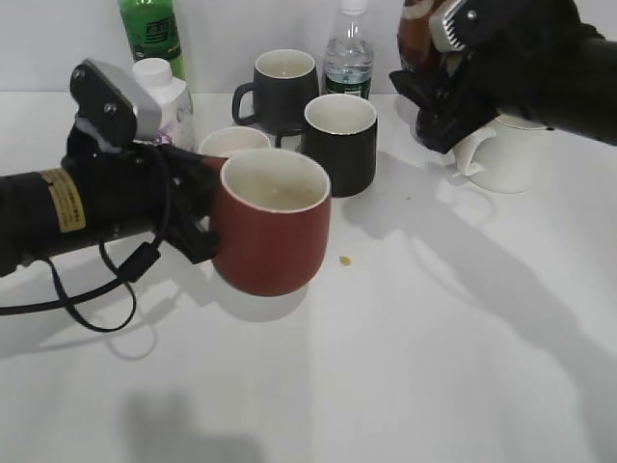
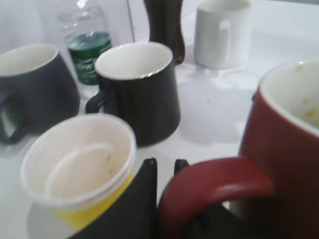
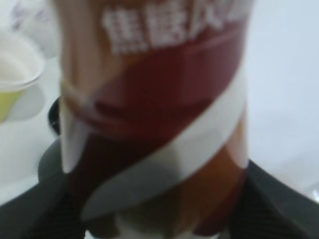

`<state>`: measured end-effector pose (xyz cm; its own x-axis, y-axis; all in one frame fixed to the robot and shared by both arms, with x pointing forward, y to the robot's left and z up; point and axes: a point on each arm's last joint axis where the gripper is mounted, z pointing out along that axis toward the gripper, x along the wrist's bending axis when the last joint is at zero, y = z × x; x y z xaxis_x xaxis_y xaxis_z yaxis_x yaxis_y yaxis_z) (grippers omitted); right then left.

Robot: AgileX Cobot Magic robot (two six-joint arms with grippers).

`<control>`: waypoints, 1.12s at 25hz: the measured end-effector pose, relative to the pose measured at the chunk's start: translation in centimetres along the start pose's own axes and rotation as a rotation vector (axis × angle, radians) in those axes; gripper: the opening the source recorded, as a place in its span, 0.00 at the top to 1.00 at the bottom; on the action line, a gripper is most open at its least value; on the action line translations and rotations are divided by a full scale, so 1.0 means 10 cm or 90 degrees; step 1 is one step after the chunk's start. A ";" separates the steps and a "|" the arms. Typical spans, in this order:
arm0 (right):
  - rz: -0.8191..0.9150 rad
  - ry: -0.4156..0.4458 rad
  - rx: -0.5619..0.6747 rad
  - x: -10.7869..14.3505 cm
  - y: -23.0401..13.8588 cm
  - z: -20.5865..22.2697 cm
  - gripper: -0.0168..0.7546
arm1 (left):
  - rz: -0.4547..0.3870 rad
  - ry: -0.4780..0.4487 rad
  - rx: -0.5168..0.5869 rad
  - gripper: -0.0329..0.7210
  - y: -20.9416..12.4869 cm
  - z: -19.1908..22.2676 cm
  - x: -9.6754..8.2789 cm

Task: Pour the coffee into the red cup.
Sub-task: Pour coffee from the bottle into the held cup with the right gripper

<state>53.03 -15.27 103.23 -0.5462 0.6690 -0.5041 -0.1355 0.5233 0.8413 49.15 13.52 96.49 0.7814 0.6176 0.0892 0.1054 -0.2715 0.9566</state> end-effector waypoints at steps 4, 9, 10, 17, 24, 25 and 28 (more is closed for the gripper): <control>-0.046 0.023 -0.008 0.04 0.00 0.04 0.31 | 0.003 -0.003 -0.010 0.86 0.04 0.02 0.00; -0.146 0.061 -0.026 0.13 -0.05 0.11 0.31 | 0.004 -0.003 -0.010 0.86 0.04 0.02 0.00; -0.168 0.065 -0.032 0.15 -0.05 0.12 0.31 | 0.004 -0.003 -0.010 0.86 0.04 0.02 0.00; -0.304 0.067 -0.055 0.16 -0.04 0.13 0.31 | 0.008 -0.012 -0.018 0.86 0.07 0.10 -0.01; -0.395 0.063 -0.062 0.16 -0.04 0.13 0.31 | 0.013 -0.036 -0.011 0.86 0.04 0.25 -0.07; -0.404 0.063 -0.062 0.16 -0.04 0.13 0.31 | 0.013 -0.037 -0.012 0.86 0.04 0.25 -0.07; -0.429 0.062 -0.064 0.16 -0.04 0.13 0.31 | 0.014 -0.037 -0.020 0.86 0.06 0.26 -0.07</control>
<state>53.23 -13.73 101.83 -0.3874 0.1620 -0.9076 -0.5448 0.7539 0.3671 50.27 11.02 96.33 0.8180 0.5673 0.0952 0.0692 -0.2614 0.9627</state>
